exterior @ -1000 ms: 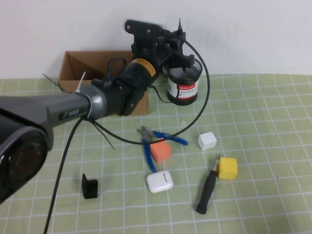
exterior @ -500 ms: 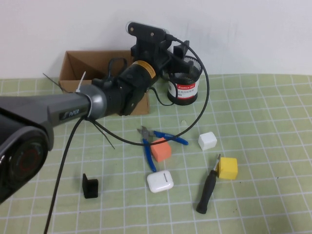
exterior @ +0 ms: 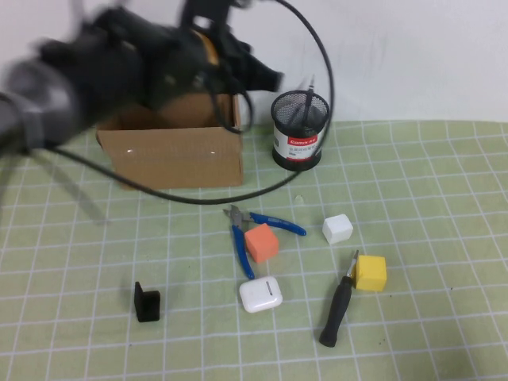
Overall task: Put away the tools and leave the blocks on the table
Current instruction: Place the long Screwdriver into the round holder, then pick up the black Screwdriver from the table
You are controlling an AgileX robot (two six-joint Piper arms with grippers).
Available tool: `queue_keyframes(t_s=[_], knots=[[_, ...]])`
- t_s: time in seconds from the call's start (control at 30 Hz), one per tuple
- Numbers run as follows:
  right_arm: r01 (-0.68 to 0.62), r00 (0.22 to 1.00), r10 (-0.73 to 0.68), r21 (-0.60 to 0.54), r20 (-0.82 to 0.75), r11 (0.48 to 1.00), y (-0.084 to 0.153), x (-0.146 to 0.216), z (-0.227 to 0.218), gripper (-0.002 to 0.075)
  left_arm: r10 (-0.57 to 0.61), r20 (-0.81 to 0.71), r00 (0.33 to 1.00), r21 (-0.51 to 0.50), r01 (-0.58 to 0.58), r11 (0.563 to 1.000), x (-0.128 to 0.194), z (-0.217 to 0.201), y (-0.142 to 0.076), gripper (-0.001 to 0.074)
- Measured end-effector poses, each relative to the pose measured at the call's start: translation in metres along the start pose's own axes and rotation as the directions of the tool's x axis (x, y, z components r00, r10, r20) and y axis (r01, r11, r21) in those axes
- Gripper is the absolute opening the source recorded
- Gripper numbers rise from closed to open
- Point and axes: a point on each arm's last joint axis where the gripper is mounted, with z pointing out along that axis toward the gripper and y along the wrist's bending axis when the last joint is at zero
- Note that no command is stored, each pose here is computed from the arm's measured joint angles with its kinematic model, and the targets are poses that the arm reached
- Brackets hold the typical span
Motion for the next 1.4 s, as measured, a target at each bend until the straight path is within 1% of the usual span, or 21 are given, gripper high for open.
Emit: queue_keyframes(t_s=[0.13, 0.3, 0.4, 0.6, 0.77, 0.87, 0.9, 0.97, 1.03, 1.1, 1.13, 1.2, 1.3, 1.4], knots=[[0.000, 1.000, 0.000, 0.000, 0.000, 1.000, 0.000, 0.000, 0.000, -0.0011, -0.009, -0.040, 0.999, -0.025, 0.008, 1.000, -0.002, -0.059, 0.008, 0.0003], [0.000, 1.000, 0.000, 0.000, 0.000, 1.000, 0.000, 0.000, 0.000, -0.0011, -0.014, -0.021, 1.000, -0.035, 0.013, 0.999, 0.015, -0.131, 0.014, 0.0000], [0.000, 1.000, 0.000, 0.000, 0.000, 1.000, 0.000, 0.000, 0.000, -0.0011, -0.019, -0.015, 1.000, -0.036, 0.018, 0.999, 0.039, -0.167, 0.016, -0.0001], [0.000, 1.000, 0.000, 0.000, 0.000, 1.000, 0.000, 0.000, 0.000, -0.0011, -0.085, 0.027, 0.996, -0.046, 0.086, 0.995, 0.088, -0.234, 0.021, 0.0000], [0.000, 1.000, 0.000, 0.000, 0.000, 1.000, 0.000, 0.000, 0.000, -0.0011, -0.068, -0.021, 0.997, -0.107, 0.066, 0.992, 0.132, -0.272, 0.027, -0.0001], [0.000, 1.000, 0.000, 0.000, 0.000, 1.000, 0.000, 0.000, 0.000, -0.0011, -0.089, -0.048, 0.995, -0.141, 0.081, 0.987, 0.148, -0.291, 0.031, -0.0001], [0.000, 1.000, 0.000, 0.000, 0.000, 1.000, 0.000, 0.000, 0.000, -0.0011, -0.124, -0.045, 0.991, -0.150, 0.116, 0.982, 0.151, -0.297, 0.032, -0.0001], [0.000, 1.000, 0.000, 0.000, 0.000, 1.000, 0.000, 0.000, 0.000, -0.0011, -0.229, -0.023, 0.973, -0.156, 0.223, 0.962, 0.155, -0.307, 0.033, -0.0001], [0.000, 1.000, 0.000, 0.000, 0.000, 1.000, 0.000, 0.000, 0.000, -0.0011, -0.268, -0.010, 0.963, -0.151, 0.263, 0.953, 0.160, -0.311, 0.033, -0.0001], [0.000, 1.000, 0.000, 0.000, 0.000, 1.000, 0.000, 0.000, 0.000, -0.0011, -0.254, 0.005, 0.967, -0.140, 0.253, 0.957, 0.167, -0.309, 0.032, -0.0001], [0.000, 1.000, 0.000, 0.000, 0.000, 1.000, 0.000, 0.000, 0.000, -0.0011, -0.225, 0.026, 0.974, -0.125, 0.226, 0.966, 0.172, -0.306, 0.030, -0.0001], [0.000, 1.000, 0.000, 0.000, 0.000, 1.000, 0.000, 0.000, 0.000, -0.0011, -0.168, 0.109, 0.980, -0.080, 0.177, 0.981, 0.180, -0.299, 0.026, -0.0001], [0.000, 1.000, 0.000, 0.000, 0.000, 1.000, 0.000, 0.000, 0.000, -0.0011, -0.096, 0.225, 0.969, -0.028, 0.105, 0.994, 0.200, -0.291, 0.019, -0.0001], [0.000, 1.000, 0.000, 0.000, 0.000, 1.000, 0.000, 0.000, 0.000, -0.0011, -0.074, 0.290, 0.954, -0.035, 0.088, 0.996, 0.224, -0.283, 0.017, -0.0001]])
